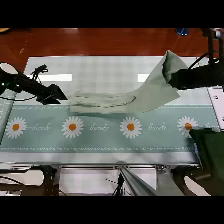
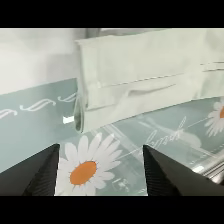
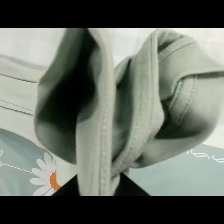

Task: Fold the shirts.

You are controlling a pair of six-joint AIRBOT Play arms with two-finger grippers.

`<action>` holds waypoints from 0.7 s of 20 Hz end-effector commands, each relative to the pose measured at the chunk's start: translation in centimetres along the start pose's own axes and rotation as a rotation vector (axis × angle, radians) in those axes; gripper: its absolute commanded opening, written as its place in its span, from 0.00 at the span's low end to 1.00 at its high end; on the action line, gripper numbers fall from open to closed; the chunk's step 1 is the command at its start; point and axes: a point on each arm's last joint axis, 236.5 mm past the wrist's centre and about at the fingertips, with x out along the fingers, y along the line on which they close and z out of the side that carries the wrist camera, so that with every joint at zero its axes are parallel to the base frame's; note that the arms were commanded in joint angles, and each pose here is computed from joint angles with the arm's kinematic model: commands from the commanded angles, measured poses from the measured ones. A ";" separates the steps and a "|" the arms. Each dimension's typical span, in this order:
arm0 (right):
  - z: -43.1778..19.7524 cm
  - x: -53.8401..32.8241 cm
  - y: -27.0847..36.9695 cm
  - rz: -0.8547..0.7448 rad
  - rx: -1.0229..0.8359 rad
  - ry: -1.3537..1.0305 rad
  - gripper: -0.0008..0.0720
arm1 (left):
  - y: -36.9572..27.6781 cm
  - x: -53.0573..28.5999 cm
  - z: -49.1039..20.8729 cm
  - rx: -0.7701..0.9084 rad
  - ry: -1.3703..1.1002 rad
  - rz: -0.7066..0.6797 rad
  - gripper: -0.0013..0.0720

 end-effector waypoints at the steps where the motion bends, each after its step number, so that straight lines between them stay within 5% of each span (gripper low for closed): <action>1: -0.2 -0.5 0.0 -0.003 -0.001 -0.003 0.05 | -5.2 -0.7 0.9 -0.021 -0.039 -0.181 0.82; 2: -0.2 -0.5 0.0 -0.003 -0.001 0.000 0.05 | -8.2 -0.8 1.2 0.012 -0.054 -0.268 0.77; 4: -0.4 -0.5 0.0 -0.003 0.000 0.005 0.05 | -14.4 -0.1 0.8 0.126 -0.055 -0.419 0.17; 5: -0.6 -0.5 0.0 -0.003 0.002 0.015 0.05 | -17.2 0.9 0.2 0.196 -0.047 -0.460 0.06; 14: -2.5 -2.7 0.4 -0.003 0.027 0.049 0.05 | -27.6 16.2 -5.6 0.262 0.060 -0.401 0.06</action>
